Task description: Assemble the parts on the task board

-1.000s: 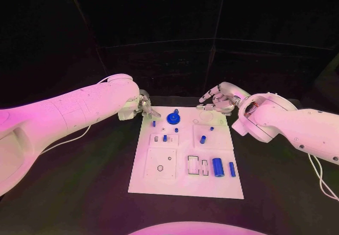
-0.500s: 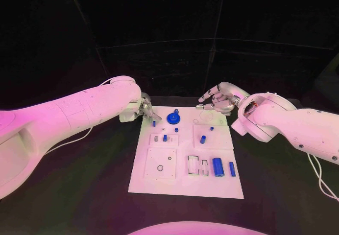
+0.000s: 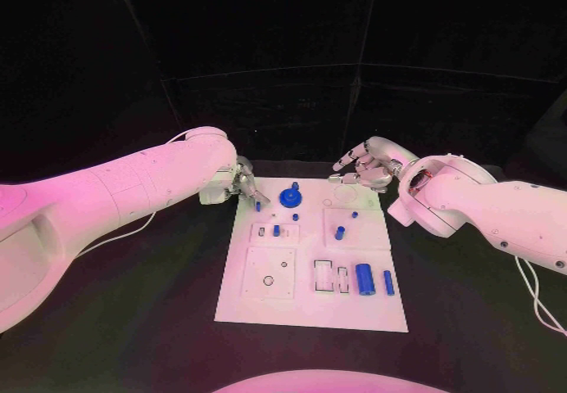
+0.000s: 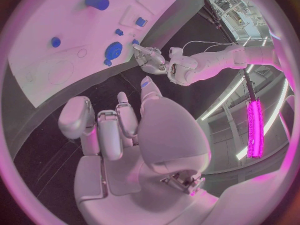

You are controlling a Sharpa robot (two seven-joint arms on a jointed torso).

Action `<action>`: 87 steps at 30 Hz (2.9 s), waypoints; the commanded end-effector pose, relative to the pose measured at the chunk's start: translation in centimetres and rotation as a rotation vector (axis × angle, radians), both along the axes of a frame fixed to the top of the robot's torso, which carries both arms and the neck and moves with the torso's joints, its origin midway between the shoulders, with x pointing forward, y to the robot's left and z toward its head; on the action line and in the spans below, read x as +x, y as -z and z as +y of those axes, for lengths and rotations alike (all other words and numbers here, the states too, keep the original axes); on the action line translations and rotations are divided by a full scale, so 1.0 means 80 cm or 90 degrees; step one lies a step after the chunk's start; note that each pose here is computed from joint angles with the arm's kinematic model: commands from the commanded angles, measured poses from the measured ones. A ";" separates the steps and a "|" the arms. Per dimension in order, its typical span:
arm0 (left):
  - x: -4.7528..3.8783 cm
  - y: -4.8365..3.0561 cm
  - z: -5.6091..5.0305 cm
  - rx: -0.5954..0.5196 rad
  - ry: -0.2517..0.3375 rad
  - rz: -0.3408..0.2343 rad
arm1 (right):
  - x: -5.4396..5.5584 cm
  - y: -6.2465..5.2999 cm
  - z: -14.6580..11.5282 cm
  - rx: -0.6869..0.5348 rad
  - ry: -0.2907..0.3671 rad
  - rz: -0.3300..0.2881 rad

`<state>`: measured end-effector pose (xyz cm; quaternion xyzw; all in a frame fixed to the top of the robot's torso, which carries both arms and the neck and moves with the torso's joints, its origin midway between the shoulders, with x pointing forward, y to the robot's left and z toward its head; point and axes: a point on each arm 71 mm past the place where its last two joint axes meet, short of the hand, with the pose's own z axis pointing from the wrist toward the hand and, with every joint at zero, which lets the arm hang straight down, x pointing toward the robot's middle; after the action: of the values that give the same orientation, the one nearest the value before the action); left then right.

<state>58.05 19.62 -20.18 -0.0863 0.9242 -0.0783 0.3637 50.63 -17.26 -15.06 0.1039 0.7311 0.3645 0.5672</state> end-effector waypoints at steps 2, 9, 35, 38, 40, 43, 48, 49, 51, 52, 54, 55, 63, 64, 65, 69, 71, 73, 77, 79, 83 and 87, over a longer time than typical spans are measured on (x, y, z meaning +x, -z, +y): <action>-0.001 -0.0001 -0.001 0.010 0.006 0.008 | 0.000 -0.001 0.002 0.002 -0.007 -0.002; -0.001 0.0003 -0.002 0.010 0.007 0.009 | 0.000 -0.001 0.002 0.001 -0.007 -0.001; -0.005 0.0015 -0.001 -0.015 -0.007 -0.003 | 0.000 -0.001 0.001 0.000 -0.006 0.000; -0.008 0.0005 0.002 -0.029 -0.015 -0.008 | 0.000 -0.001 0.000 0.000 -0.005 0.001; -0.010 -0.0005 0.006 -0.041 -0.022 -0.011 | 0.000 -0.001 0.000 -0.001 -0.005 0.001; -0.015 -0.0024 0.012 -0.064 -0.034 -0.015 | 0.001 -0.001 -0.001 -0.001 -0.004 0.001; -0.026 -0.0057 0.019 -0.106 -0.054 -0.019 | 0.001 -0.001 -0.002 -0.002 -0.002 0.001; -0.030 -0.0068 0.020 -0.117 -0.057 -0.021 | 0.001 -0.001 -0.003 -0.002 -0.002 0.001; -0.034 -0.0078 0.020 -0.126 -0.057 -0.022 | 0.001 0.000 -0.003 -0.002 -0.002 0.002; -0.036 -0.0085 0.020 -0.130 -0.057 -0.023 | 0.001 0.000 -0.003 -0.003 -0.002 0.002; -0.039 -0.0093 0.019 -0.135 -0.056 -0.025 | 0.001 0.000 -0.003 -0.003 -0.003 0.003; -0.042 -0.0099 0.018 -0.139 -0.055 -0.027 | 0.001 0.000 -0.003 -0.003 -0.003 0.003; -0.062 -0.0058 0.015 -0.159 -0.054 -0.049 | 0.003 0.001 -0.004 -0.005 -0.003 0.005; -0.064 -0.0043 0.015 -0.158 -0.053 -0.052 | 0.003 0.001 -0.004 -0.005 -0.003 0.005; -0.066 -0.0024 0.014 -0.157 -0.051 -0.056 | 0.003 0.001 -0.004 -0.005 -0.003 0.005; -0.074 0.0041 0.013 -0.145 -0.041 -0.067 | 0.003 0.001 -0.004 -0.006 -0.003 0.006; -0.078 0.0073 0.012 -0.136 -0.032 -0.072 | 0.004 0.001 -0.004 -0.006 -0.003 0.006; -0.081 0.0094 0.011 -0.127 -0.023 -0.076 | 0.004 0.001 -0.004 -0.006 -0.003 0.006; -0.085 0.0122 0.009 -0.105 -0.006 -0.089 | 0.004 0.001 -0.004 -0.007 -0.003 0.006; -0.087 0.0129 0.007 -0.101 -0.001 -0.091 | 0.004 0.001 -0.004 -0.007 -0.003 0.006; -0.089 0.0139 0.003 -0.096 0.009 -0.091 | 0.004 0.002 -0.004 -0.007 -0.003 0.006; -0.091 0.0155 0.000 -0.093 0.016 -0.085 | 0.004 0.002 -0.004 -0.007 -0.003 0.007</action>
<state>50.75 19.77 -21.58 -0.1087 0.8928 -0.1610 0.4064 50.98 -17.73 -15.29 0.1045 0.7364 0.3577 0.5646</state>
